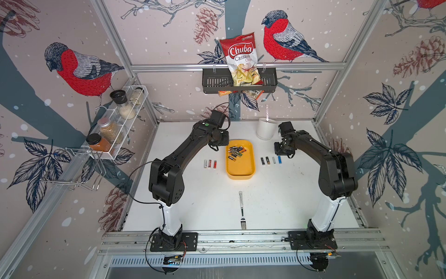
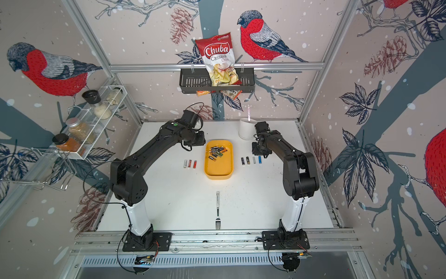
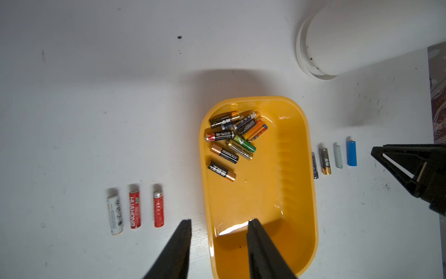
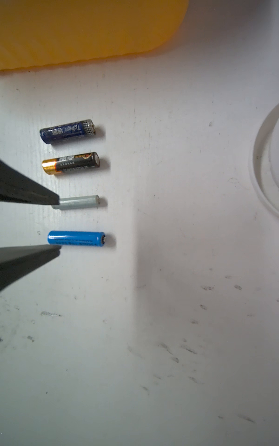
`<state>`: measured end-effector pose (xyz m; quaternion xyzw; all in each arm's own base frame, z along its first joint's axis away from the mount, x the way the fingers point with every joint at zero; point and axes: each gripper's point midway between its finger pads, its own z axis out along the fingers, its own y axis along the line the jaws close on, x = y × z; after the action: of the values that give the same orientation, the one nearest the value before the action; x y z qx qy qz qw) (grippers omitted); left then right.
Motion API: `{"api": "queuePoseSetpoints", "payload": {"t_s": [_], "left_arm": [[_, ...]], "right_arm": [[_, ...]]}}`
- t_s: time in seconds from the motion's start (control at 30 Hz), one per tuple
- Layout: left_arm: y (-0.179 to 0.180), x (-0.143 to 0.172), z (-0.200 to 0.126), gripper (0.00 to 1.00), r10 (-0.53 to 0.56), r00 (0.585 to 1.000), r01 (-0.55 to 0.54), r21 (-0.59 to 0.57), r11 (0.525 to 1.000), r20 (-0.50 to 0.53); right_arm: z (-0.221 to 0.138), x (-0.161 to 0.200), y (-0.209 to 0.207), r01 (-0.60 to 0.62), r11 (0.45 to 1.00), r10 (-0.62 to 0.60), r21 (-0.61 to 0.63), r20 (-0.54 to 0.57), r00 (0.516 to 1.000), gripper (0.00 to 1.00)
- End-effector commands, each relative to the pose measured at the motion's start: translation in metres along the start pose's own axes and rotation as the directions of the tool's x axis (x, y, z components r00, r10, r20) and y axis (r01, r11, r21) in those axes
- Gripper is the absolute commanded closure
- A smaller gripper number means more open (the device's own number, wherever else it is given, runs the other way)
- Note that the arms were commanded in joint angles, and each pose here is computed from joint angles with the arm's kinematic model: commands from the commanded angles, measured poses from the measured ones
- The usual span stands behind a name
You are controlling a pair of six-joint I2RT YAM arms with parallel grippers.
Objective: Take the batteries out of the storage box
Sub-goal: Pick up the battery from the storage box.
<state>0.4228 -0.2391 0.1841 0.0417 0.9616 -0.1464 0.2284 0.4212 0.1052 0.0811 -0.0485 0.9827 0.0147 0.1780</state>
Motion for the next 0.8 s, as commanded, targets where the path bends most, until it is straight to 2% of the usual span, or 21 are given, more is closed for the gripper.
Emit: {"api": "queuePoseSetpoints", "payload": {"t_s": [0.0, 0.33, 0.77], "left_arm": [[-0.004, 0.010, 0.011, 0.57, 0.026, 0.999, -0.029, -0.081, 0.996, -0.032], [-0.044, 0.031, 0.063, 0.57, 0.135, 0.983, -0.143, -0.057, 0.988, -0.121], [-0.020, 0.048, 0.088, 0.57, 0.064, 0.976, -0.108, -0.209, 0.972, -0.208]], "right_arm": [[-0.009, -0.003, 0.003, 0.001, 1.000, -0.001, -0.010, 0.003, 1.000, 0.65], [-0.024, -0.012, 0.003, 0.002, 1.000, -0.001, -0.018, 0.028, 1.000, 0.65], [-0.021, -0.013, 0.008, 0.008, 0.999, -0.007, -0.039, 0.019, 1.000, 0.65]]}}
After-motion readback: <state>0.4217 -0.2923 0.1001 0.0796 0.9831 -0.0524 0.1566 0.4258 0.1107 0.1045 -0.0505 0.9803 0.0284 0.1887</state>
